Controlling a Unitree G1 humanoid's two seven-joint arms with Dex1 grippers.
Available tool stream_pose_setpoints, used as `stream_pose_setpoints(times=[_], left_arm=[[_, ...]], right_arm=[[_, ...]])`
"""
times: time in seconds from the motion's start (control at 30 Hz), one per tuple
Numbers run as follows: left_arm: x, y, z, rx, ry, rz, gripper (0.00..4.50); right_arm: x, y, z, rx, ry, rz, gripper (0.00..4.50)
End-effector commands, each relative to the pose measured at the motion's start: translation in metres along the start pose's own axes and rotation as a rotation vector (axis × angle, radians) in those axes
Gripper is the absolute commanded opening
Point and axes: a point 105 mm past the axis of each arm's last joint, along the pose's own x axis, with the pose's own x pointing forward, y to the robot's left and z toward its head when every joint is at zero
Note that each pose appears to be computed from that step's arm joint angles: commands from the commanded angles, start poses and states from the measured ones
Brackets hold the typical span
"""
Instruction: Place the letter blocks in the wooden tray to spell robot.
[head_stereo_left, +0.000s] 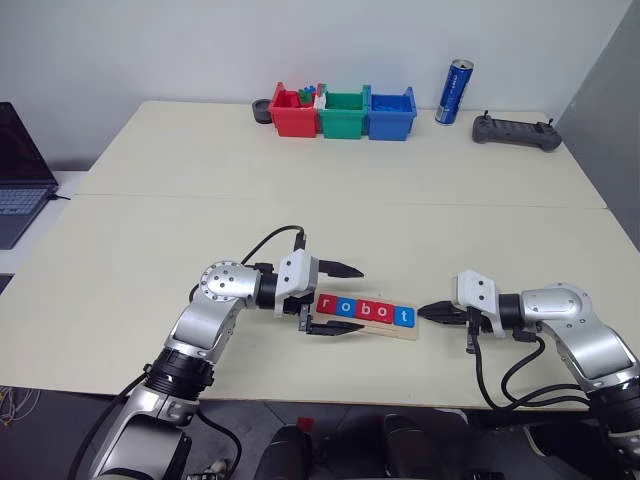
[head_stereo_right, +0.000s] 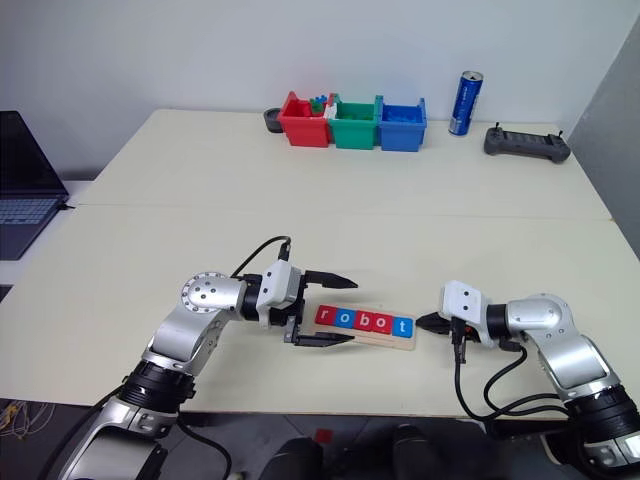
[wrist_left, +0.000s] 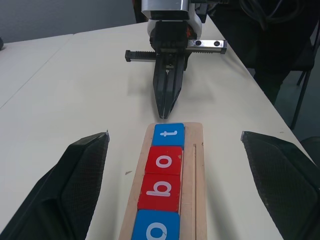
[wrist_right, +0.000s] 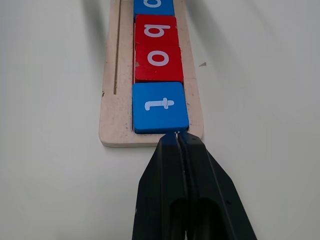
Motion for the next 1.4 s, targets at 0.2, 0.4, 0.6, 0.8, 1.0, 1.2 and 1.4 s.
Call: stream_pose_setpoints(times=[0.2, 0.4, 0.6, 0.8, 1.0, 1.2, 1.4], left_arm=[[0.000, 0.003, 0.010, 0.046, -0.020, 0.010, 4.50], [-0.001, 0.004, 0.010, 0.047, -0.017, 0.016, 4.50], [-0.001, 0.005, 0.009, 0.049, -0.016, 0.020, 4.50], [0.000, 0.005, 0.008, 0.047, -0.016, 0.022, 4.50], [0.001, 0.005, 0.007, 0.046, -0.016, 0.021, 4.50], [0.001, 0.004, 0.007, 0.046, -0.019, 0.013, 4.50], [-0.002, -0.001, 0.004, 0.051, -0.008, -0.015, 4.50]], right_arm=[[0.002, 0.010, 0.004, -0.024, -0.006, 0.029, 0.06], [0.007, 0.011, 0.009, -0.026, -0.024, 0.035, 0.06], [0.009, 0.008, 0.013, -0.033, -0.035, 0.029, 0.06], [0.006, 0.008, 0.013, -0.032, -0.029, 0.024, 0.06], [-0.009, 0.009, 0.019, -0.031, -0.025, 0.031, 0.06], [-0.008, 0.034, 0.036, 0.019, -0.061, 0.110, 0.06], [0.019, 0.058, 0.033, 0.078, -0.074, 0.136, 0.06]])
